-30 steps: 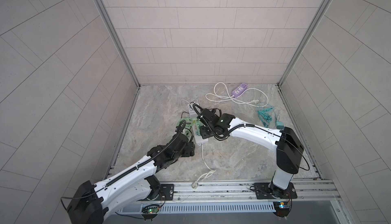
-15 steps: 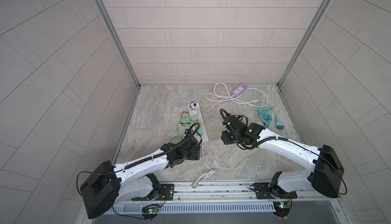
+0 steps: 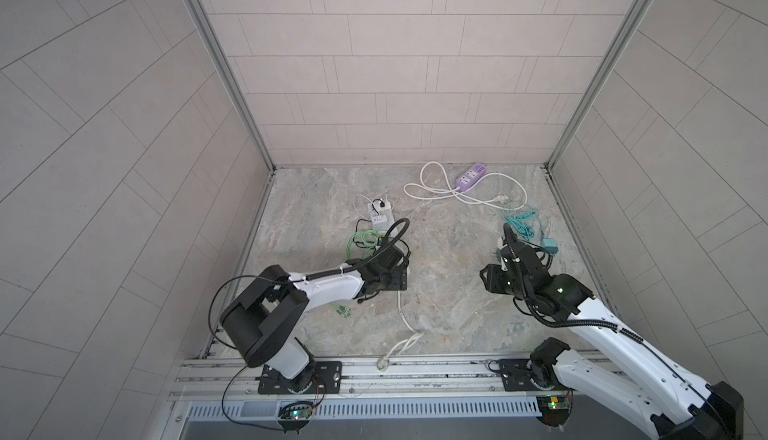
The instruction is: Insert the plug
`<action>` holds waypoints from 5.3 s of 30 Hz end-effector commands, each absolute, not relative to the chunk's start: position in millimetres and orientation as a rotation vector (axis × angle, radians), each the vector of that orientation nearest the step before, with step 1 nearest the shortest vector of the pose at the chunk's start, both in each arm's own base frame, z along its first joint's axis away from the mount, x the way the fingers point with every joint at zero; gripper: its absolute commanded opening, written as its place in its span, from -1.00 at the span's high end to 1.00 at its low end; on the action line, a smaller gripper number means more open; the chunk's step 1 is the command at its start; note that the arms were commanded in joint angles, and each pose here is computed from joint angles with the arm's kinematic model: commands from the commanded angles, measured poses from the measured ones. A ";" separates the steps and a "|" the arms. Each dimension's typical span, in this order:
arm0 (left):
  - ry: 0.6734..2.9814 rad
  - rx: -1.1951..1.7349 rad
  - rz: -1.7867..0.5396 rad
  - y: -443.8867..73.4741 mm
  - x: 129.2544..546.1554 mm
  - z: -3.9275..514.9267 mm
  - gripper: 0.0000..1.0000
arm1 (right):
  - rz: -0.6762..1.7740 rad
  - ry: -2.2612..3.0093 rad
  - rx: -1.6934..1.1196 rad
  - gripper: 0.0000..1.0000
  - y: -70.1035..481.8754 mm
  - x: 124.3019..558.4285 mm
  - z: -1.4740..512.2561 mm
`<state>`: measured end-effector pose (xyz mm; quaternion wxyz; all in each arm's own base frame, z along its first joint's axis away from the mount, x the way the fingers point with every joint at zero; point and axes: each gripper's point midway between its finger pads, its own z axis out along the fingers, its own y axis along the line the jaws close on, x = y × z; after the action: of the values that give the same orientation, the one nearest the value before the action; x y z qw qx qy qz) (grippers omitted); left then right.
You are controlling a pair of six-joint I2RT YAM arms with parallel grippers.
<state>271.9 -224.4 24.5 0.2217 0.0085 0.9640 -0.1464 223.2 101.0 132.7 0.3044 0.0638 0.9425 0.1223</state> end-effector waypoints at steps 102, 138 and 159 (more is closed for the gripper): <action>2.129 -1.292 -0.145 45.0 339.9 -13.7 0.01 | 0.559 2.619 0.011 0.20 114.6 233.3 76.7; 2.139 -1.157 -0.448 37.1 356.2 28.2 -0.88 | 0.210 2.458 0.527 0.06 49.6 488.2 118.5; 2.185 -0.894 -0.437 -8.7 291.2 80.2 -0.99 | 0.017 2.332 0.738 0.01 30.8 638.8 95.2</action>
<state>302.7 -4.0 91.7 0.3803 -0.3563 0.8352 -0.1753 644.8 37.7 96.9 0.3531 0.2728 0.8941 0.0396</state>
